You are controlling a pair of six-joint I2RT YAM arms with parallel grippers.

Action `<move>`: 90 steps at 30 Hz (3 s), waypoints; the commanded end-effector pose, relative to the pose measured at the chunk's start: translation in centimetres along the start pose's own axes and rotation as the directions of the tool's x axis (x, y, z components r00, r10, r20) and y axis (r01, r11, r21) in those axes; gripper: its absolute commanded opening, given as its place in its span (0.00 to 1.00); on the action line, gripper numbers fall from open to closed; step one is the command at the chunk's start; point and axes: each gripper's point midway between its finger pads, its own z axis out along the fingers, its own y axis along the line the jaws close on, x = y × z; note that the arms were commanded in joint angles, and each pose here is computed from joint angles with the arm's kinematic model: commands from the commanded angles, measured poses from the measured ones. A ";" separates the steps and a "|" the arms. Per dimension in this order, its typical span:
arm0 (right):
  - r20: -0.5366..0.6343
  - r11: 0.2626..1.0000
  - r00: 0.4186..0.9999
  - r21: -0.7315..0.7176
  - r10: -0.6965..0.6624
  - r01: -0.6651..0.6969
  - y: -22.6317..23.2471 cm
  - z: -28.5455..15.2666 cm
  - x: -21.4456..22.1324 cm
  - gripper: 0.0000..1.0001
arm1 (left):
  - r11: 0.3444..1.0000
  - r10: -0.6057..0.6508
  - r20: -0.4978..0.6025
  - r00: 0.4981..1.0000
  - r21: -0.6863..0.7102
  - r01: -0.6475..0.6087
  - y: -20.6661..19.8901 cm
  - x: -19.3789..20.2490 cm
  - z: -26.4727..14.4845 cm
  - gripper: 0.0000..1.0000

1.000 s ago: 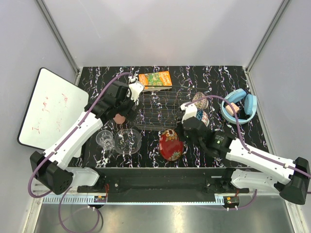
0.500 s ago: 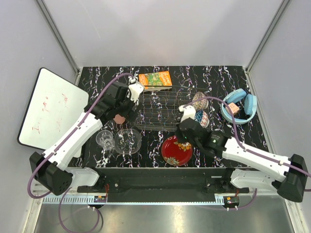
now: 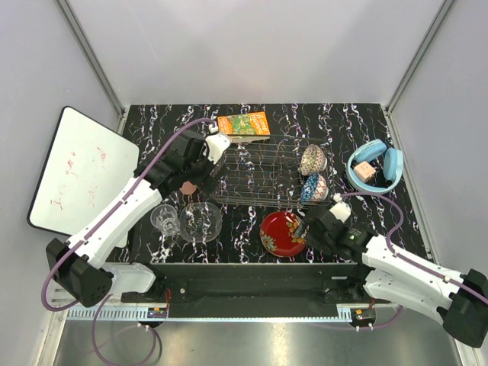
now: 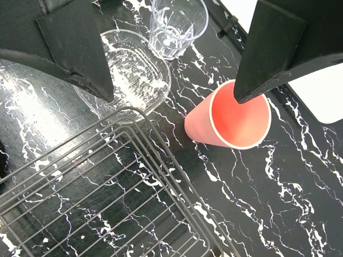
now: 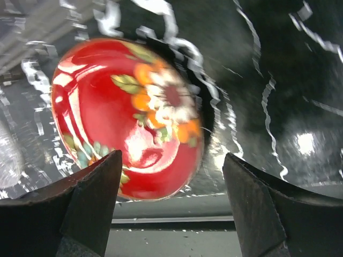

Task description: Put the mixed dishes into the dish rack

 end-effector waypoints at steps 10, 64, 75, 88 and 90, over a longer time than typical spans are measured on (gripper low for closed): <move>-0.024 0.950 0.957 0.137 0.288 -0.282 -2.7 3.8 2.7 0.78 | 0.999 0.013 0.083 0.996 -0.053 -0.008 1.3 -3.2 -2.7 0.99; 0.275 0.844 0.881 -0.280 -0.386 0.457 9.5 -3.5 -2.4 0.00 | 0.975 0.090 0.032 0.995 -0.205 -0.082 4.2 -1.7 -6.1 0.99; 0.364 0.742 0.791 -0.300 -0.492 0.600 12.8 -5.6 -3.9 0.00 | 0.973 0.080 0.038 0.996 -0.219 -0.069 4.4 -0.7 -6.6 0.99; 0.529 0.691 0.676 -0.212 -0.514 0.691 19.7 -11.3 -14.7 0.00 | 0.967 0.068 0.052 0.996 -0.249 -0.053 4.9 0.5 -7.6 0.99; 0.547 0.682 0.643 -0.166 -0.537 0.712 19.9 -11.6 -16.5 0.00 | 0.966 0.063 0.058 0.996 -0.254 -0.046 5.0 0.7 -7.8 0.99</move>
